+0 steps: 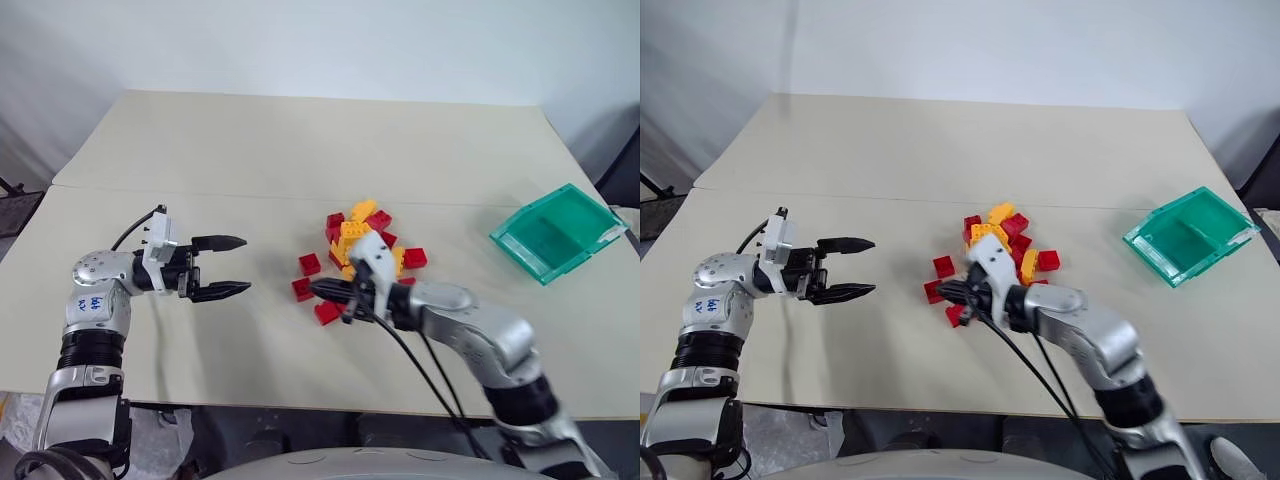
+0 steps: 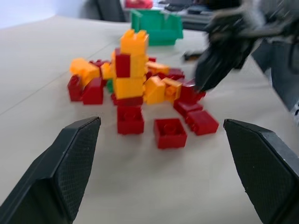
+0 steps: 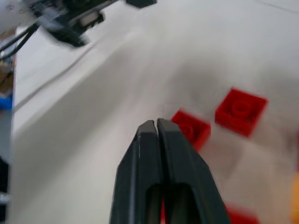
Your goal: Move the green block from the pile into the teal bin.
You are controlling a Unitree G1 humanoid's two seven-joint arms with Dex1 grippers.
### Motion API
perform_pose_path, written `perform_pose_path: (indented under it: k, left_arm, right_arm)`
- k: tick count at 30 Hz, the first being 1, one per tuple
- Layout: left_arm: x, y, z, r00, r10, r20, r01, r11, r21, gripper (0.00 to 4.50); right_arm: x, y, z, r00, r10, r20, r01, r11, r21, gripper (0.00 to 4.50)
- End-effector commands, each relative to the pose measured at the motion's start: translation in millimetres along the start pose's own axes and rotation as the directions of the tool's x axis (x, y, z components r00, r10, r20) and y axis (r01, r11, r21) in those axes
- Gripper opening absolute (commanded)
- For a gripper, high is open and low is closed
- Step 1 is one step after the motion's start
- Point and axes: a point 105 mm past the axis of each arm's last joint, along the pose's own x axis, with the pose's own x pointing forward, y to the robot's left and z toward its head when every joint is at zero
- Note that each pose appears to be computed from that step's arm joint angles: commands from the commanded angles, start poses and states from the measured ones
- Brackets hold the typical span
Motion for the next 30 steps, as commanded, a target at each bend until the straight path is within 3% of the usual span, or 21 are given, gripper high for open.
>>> perform_pose_path:
  k: [1, 6, 11, 15, 24, 30]
  left_arm:
    - [-0.5, 0.8, 13.3, 0.999, -0.018, 0.041, 0.016, 0.998, 0.056, 4.5]
    - [-1.5, -0.1, 12.6, 0.999, -0.015, 0.041, 0.013, 0.998, 0.056, 4.5]
    - [-1.9, 1.4, 11.6, 0.999, 0.014, 0.044, -0.017, 0.998, 0.068, 4.5]
    - [-0.9, 0.6, 11.3, 0.999, 0.019, 0.05, -0.023, 0.997, 0.071, 4.5]
    - [0.0, -1.1, 10.0, 0.998, 0.026, 0.053, -0.03, 0.997, 0.068, 4.5]
    - [4.1, -0.1, 10.2, 0.998, 0.024, 0.06, -0.028, 0.997, 0.069, 4.5]
  right_arm:
    - [11.0, -27.7, 11.9, 0.991, -0.119, 0.059, 0.121, 0.992, -0.038, 0.02]
    - [12.8, -53.4, 17.6, 0.975, -0.206, 0.086, 0.211, 0.977, -0.044, 0.02]
    - [-18.8, -102.8, 23.2, 0.902, -0.415, 0.121, 0.425, 0.901, -0.085, 0.02]
    - [-40.9, -123.7, 31.0, 0.852, -0.502, 0.147, 0.518, 0.85, -0.098, 0.02]
    - [-58.9, -116.3, 44.1, 0.877, -0.457, 0.148, 0.479, 0.858, -0.186, 0.02]
    - [-77.1, -123.0, 53.2, 0.857, -0.491, 0.157, 0.515, 0.826, -0.228, 0.02]
